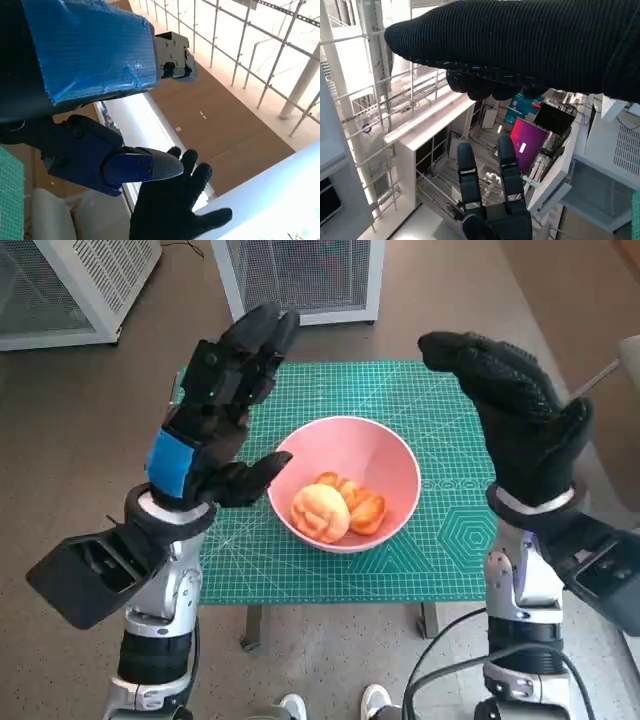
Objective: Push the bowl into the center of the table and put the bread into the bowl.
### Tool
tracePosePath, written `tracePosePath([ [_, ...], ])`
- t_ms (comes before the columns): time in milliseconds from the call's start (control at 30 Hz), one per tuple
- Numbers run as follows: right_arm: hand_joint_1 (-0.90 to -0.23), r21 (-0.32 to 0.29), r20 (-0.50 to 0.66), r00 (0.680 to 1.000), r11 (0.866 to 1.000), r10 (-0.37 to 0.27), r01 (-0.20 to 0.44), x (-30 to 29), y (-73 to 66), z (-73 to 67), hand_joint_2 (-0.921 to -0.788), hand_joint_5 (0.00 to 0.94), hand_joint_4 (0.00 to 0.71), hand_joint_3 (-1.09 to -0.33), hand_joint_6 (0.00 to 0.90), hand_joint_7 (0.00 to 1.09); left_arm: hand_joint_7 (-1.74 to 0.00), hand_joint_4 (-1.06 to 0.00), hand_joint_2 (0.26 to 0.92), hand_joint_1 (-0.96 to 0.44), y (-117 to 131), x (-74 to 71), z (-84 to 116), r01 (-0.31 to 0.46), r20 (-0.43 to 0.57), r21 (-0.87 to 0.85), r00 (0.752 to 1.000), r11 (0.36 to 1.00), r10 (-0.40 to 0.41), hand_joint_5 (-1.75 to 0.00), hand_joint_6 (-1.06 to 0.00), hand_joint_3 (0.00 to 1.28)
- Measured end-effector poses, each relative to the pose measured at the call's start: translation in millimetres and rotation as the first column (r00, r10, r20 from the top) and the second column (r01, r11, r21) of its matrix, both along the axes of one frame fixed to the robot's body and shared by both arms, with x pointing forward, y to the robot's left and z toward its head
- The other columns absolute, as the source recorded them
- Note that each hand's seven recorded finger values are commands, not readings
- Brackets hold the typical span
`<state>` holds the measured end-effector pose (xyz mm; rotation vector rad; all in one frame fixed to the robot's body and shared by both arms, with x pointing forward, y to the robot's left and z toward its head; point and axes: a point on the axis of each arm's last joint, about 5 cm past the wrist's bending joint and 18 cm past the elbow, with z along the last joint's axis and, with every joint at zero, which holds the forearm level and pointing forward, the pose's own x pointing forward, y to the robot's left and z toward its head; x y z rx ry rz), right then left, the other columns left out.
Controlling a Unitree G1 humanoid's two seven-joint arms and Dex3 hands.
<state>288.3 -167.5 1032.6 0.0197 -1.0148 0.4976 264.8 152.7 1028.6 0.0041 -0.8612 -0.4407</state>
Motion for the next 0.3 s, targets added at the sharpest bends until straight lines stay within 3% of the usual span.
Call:
tracePosePath([
  [300,-0.451,-0.009,-0.007,1.0,1.0,0.004,-0.005,0.4,-0.5,0.1,-0.921,0.0,0.286,-0.476,0.003,0.67,-0.55,-0.19,0.921,-0.6,1.0,0.1,0.1,-0.004,-0.002,-0.002,1.0,1.0,0.004,-0.04,0.0,0.39],
])
